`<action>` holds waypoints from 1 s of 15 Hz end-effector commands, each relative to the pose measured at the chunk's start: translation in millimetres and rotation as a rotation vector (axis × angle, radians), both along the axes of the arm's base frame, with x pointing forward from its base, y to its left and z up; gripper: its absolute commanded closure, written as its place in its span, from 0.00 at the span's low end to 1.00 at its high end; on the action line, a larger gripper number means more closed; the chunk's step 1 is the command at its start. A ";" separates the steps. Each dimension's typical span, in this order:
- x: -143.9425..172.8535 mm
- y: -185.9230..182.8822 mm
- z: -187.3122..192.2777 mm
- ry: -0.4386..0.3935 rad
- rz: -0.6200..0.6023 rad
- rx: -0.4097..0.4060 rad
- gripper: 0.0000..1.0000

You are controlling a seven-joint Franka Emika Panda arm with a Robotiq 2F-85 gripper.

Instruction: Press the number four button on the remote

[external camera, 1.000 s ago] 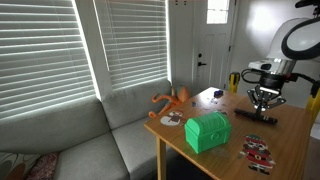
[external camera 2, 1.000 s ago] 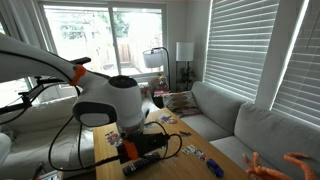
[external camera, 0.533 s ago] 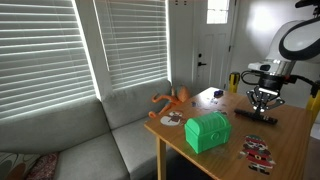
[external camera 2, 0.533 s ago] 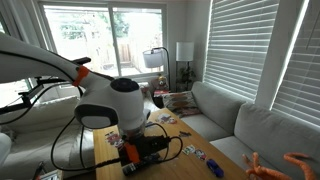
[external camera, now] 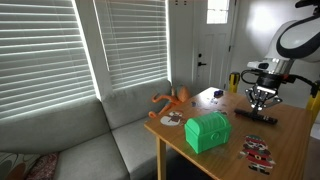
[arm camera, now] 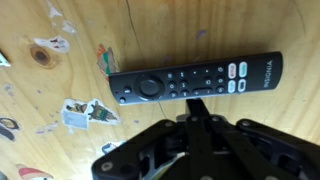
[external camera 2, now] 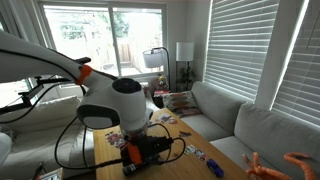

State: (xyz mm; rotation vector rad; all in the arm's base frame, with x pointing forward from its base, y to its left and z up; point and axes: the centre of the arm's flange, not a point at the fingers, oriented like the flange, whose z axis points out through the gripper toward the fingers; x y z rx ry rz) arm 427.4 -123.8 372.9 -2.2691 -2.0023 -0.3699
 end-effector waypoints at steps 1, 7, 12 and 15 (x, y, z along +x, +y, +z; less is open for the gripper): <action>9.6 -7.7 -3.3 -0.012 0.009 0.025 1.00; 14.0 -6.8 -8.8 -0.008 0.012 0.040 1.00; 17.0 -8.1 -10.1 -0.010 0.006 0.045 1.00; 18.1 -8.9 -12.1 -0.007 0.006 0.048 1.00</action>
